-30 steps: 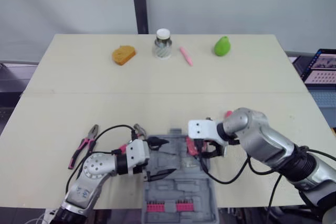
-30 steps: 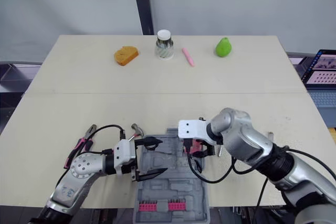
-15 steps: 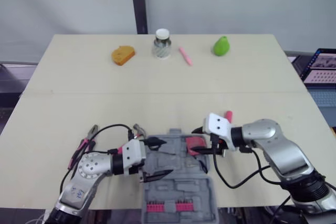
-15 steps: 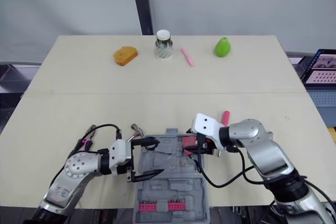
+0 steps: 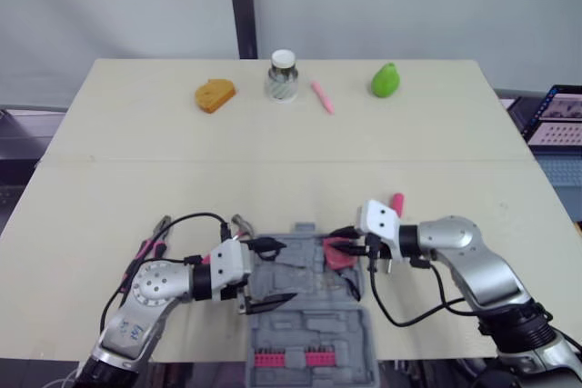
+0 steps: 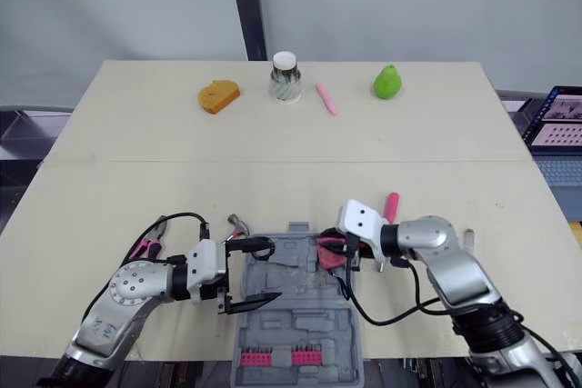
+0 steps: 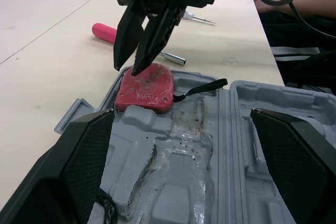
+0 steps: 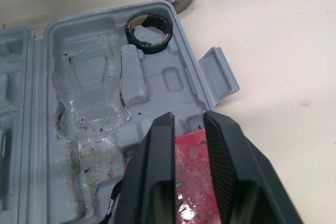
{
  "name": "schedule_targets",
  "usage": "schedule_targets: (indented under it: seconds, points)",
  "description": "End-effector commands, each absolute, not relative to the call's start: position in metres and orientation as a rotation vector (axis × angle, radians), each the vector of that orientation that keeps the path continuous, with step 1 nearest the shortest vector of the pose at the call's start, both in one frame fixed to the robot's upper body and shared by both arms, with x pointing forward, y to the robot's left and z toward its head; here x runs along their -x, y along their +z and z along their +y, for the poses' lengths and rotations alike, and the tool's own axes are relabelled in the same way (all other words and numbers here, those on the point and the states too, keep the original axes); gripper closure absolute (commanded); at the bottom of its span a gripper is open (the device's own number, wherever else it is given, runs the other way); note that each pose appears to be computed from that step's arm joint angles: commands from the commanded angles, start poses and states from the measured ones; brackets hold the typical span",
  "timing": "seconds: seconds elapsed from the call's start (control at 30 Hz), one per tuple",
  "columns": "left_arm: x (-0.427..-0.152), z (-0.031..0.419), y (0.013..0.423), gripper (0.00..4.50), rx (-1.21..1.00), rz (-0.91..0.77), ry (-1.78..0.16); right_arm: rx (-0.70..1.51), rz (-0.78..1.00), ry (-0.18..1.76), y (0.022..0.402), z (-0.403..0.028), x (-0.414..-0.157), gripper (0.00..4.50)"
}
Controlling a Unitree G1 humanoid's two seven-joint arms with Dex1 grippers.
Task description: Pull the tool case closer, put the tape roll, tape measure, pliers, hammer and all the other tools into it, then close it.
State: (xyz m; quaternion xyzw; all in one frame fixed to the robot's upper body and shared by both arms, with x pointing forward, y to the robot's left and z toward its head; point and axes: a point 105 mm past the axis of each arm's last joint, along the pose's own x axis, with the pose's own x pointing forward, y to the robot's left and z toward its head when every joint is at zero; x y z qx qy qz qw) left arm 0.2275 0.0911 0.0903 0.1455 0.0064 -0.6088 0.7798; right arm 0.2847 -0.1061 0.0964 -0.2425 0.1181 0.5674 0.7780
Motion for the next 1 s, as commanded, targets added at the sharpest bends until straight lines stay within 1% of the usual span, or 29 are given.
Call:
schedule_targets:
  seconds: [0.03, 0.6, 0.73, 1.0]
  points:
    - [-0.225, 0.089, 0.098, 0.00, -0.319, -0.022, -1.330, 0.540, 0.228, 1.231, 0.100, -0.109, -0.283, 3.62]
    - [-0.227, 0.092, 0.096, 0.00, -0.327, -0.016, -1.329, 0.547, 0.332, 1.227, 0.059, -0.123, -0.283, 3.62]
    - [-0.228, 0.092, 0.095, 0.00, -0.330, -0.018, -1.330, 0.556, 0.374, 1.218, 0.043, -0.125, -0.285, 3.62]
    - [-0.229, 0.094, 0.093, 0.00, -0.333, -0.016, -1.328, 0.521, 0.464, 1.220, 0.025, -0.127, -0.281, 3.62]
